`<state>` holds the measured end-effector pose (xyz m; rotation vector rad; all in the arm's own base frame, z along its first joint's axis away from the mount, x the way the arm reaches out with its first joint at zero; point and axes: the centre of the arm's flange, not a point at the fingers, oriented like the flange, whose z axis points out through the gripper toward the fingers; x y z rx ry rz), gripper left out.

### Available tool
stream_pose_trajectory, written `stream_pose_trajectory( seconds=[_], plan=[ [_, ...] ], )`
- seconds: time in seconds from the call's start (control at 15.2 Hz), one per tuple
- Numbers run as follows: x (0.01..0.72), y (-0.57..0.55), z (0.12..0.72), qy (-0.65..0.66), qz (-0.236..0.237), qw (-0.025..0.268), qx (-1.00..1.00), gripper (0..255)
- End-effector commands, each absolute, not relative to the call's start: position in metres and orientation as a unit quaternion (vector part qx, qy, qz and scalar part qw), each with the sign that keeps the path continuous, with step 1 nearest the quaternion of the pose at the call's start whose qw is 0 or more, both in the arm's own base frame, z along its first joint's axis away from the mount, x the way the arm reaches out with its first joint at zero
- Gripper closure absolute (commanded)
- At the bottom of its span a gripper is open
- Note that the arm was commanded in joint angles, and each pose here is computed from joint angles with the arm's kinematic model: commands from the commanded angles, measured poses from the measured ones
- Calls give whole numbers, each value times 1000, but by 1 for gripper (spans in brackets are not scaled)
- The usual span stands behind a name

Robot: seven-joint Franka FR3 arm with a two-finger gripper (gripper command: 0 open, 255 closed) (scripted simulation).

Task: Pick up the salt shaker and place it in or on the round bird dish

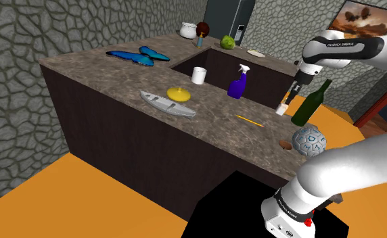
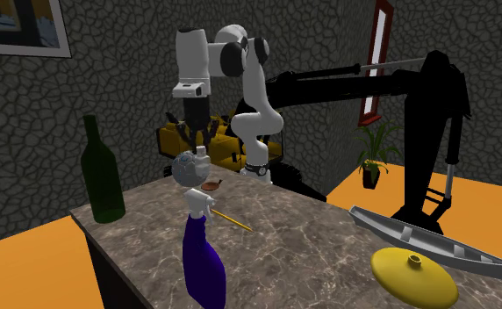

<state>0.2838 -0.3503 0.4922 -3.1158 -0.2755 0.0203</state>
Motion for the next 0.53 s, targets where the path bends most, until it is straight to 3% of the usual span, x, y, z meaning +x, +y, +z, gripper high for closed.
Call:
stream_pose_trajectory(
  seconds=[0.0, 0.46],
  plan=[
    [260, -340, 501, -88, 7, 6, -996, 255],
    [178, -299, 513, -88, 7, 6, -996, 255]
  ],
)
